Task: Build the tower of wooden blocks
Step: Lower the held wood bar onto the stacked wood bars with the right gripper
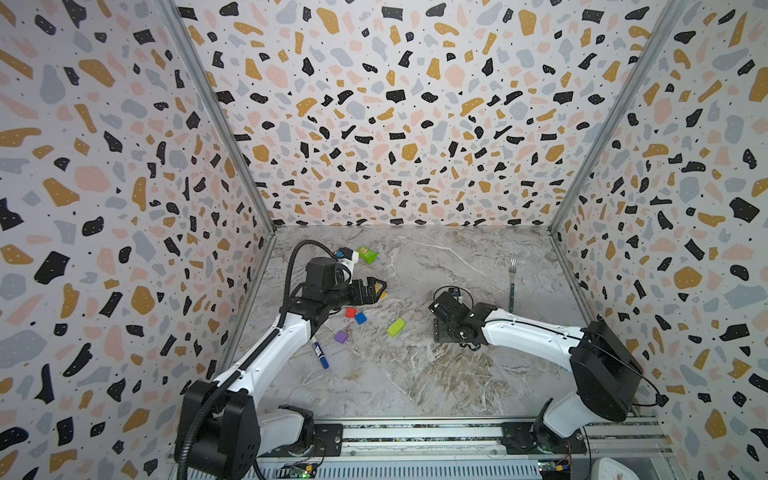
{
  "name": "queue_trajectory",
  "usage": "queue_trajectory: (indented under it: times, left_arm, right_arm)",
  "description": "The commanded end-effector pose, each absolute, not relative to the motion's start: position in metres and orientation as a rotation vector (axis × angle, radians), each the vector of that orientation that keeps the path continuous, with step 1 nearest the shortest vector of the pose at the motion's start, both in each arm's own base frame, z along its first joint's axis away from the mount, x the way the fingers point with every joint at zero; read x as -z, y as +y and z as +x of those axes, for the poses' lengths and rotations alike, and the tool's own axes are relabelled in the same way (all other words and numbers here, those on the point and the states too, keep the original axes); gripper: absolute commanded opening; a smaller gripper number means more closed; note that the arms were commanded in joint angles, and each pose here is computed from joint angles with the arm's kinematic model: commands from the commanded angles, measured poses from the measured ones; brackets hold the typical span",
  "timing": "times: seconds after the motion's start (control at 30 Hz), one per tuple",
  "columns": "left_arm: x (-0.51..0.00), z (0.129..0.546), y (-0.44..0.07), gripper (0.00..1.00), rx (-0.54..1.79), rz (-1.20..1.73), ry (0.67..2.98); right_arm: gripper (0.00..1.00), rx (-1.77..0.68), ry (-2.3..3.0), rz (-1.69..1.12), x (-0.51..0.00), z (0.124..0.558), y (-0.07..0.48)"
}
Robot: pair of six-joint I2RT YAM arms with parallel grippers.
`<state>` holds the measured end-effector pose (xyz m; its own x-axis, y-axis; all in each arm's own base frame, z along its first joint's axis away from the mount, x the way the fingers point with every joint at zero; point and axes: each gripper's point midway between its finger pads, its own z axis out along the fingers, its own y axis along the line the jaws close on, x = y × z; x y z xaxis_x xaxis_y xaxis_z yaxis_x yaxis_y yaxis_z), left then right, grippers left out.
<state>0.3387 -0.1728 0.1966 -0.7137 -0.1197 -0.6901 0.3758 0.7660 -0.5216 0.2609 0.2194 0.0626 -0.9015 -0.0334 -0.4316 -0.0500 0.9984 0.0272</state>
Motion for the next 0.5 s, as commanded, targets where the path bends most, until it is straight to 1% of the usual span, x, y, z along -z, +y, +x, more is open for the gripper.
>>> queue_trajectory:
  times: [0.0,0.2,0.47]
  left_arm:
    - [-0.199,0.34,-0.176,1.0,0.86,0.207,2.203]
    - [-0.197,0.339,-0.176,1.0,0.858,0.206,2.209]
    - [-0.196,0.34,-0.175,1.0,0.846,0.205,2.211]
  right_arm:
    - [0.65,-0.095,2.675,0.0,-0.069,0.26,0.219]
    - [0.65,-0.101,2.721,0.002,-0.045,0.255,0.222]
    - [0.65,-0.087,2.745,-0.013,-0.028,0.257,0.224]
